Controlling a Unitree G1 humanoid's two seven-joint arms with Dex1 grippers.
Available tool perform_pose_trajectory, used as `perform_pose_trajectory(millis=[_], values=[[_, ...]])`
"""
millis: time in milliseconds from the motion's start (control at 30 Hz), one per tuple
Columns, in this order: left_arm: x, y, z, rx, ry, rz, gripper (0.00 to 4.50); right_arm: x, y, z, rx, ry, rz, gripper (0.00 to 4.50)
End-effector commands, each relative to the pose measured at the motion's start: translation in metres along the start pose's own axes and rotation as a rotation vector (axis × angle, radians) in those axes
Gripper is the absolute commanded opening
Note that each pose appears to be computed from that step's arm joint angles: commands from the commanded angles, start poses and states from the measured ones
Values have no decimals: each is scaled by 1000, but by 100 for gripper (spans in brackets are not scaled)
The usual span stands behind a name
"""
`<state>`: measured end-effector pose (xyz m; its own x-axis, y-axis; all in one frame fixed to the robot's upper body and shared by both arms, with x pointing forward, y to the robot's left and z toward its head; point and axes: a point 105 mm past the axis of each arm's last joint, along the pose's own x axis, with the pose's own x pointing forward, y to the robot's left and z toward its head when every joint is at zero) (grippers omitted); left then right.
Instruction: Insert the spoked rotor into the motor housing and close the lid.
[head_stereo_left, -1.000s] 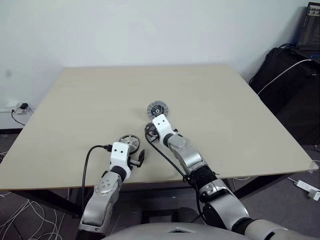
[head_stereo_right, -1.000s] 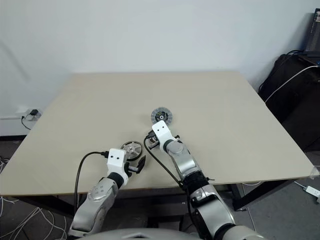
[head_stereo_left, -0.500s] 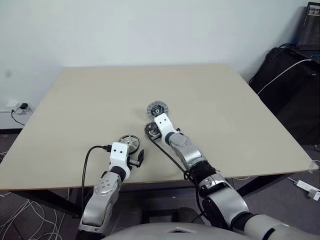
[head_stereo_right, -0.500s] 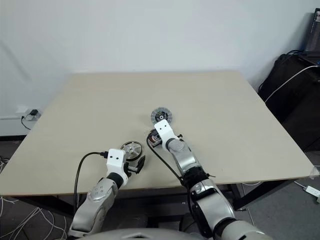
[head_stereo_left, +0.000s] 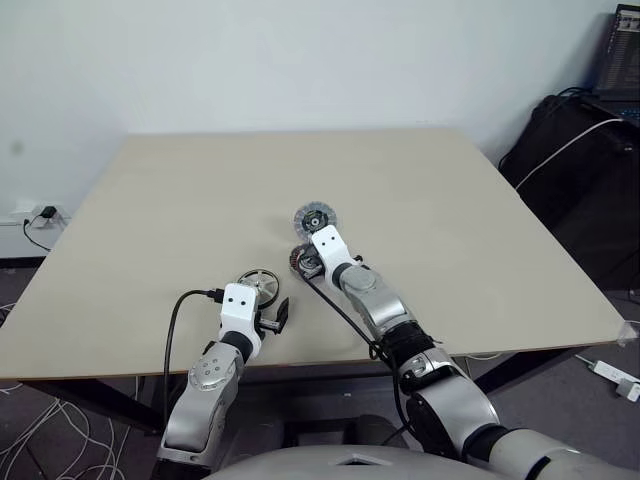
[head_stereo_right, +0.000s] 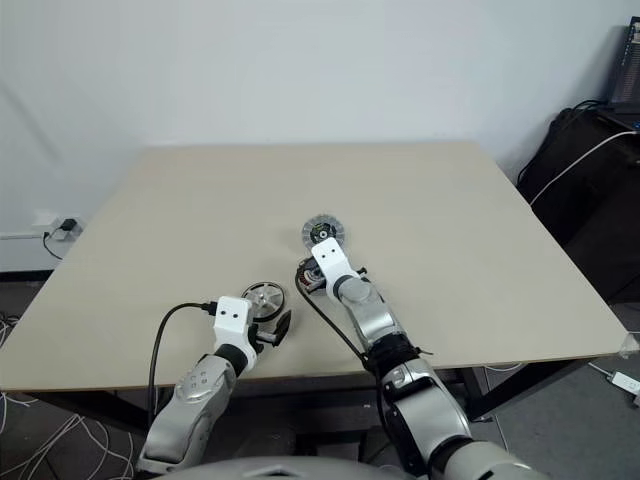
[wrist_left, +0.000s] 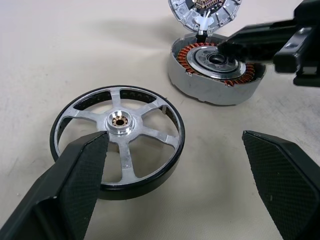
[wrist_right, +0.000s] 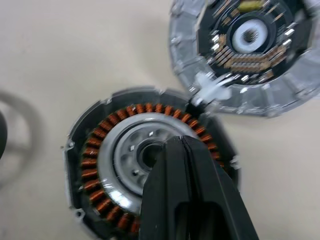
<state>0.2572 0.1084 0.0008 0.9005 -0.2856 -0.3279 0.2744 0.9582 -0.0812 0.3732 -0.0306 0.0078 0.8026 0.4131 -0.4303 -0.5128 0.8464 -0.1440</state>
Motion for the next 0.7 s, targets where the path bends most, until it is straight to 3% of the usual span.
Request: perform_pose_trajectory(millis=[33,233,400,567,700], values=[[2,-3,18,4,-70,-10,450,-4,4,42,-1,-149,25,3],[1,-3,18,3,-69,-9,450,-2,11,48,-10,-155,46,3],[0,-2,17,1,-69,-2,450,5,7,27,-8,-79,28,3],[-2,-1,17,-3,-70,7,450,7,-11,-23,-2,97,-29,3],[-2,-1,16,-5,-68,8,450,3,-17,-23,4,84,-39,3]])
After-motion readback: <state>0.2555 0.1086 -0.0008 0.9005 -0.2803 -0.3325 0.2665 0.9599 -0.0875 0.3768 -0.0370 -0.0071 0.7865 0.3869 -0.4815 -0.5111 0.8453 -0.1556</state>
